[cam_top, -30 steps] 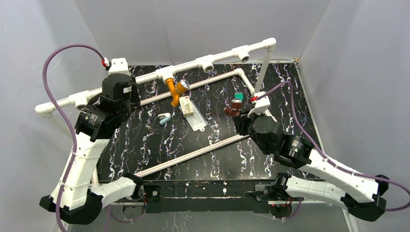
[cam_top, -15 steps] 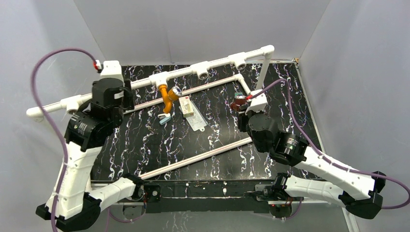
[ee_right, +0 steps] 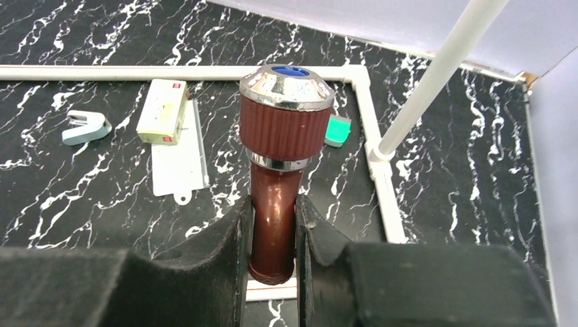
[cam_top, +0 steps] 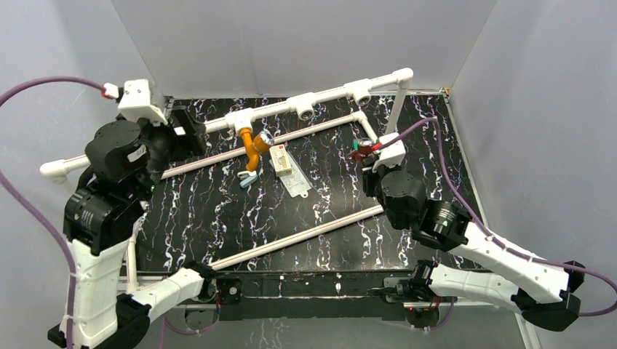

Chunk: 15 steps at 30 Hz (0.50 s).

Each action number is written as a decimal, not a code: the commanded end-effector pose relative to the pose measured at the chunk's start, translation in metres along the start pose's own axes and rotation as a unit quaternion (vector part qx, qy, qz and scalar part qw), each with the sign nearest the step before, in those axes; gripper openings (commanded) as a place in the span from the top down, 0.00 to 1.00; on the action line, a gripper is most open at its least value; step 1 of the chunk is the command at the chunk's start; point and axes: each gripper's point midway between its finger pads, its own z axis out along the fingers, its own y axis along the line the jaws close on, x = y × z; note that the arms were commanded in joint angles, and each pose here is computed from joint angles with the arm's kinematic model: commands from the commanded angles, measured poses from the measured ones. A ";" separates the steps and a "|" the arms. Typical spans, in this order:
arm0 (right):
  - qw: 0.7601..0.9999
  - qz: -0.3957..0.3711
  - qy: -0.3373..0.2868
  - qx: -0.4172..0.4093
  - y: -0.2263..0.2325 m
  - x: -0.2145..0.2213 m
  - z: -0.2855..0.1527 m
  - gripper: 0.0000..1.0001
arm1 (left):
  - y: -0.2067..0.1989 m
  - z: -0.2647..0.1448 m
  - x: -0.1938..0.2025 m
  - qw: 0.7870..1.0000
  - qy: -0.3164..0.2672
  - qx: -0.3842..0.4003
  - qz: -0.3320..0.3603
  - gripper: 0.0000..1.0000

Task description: Install the water faucets

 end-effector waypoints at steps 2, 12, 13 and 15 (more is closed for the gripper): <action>0.997 -0.018 -0.067 0.025 -0.021 -0.029 -0.005 0.99 | -0.051 0.033 -0.005 0.995 0.010 0.094 -0.013 0.27; 0.977 -0.029 -0.209 -0.002 -0.033 -0.052 -0.018 0.99 | -0.083 0.093 -0.023 0.994 -0.014 0.102 -0.030 0.26; 0.975 -0.028 -0.222 -0.004 -0.033 -0.053 -0.020 0.99 | -0.083 0.099 -0.022 0.995 -0.016 0.098 -0.031 0.26; 0.969 -0.029 -0.245 -0.008 -0.032 -0.057 -0.022 0.99 | -0.084 0.109 -0.022 0.995 -0.023 0.090 -0.033 0.26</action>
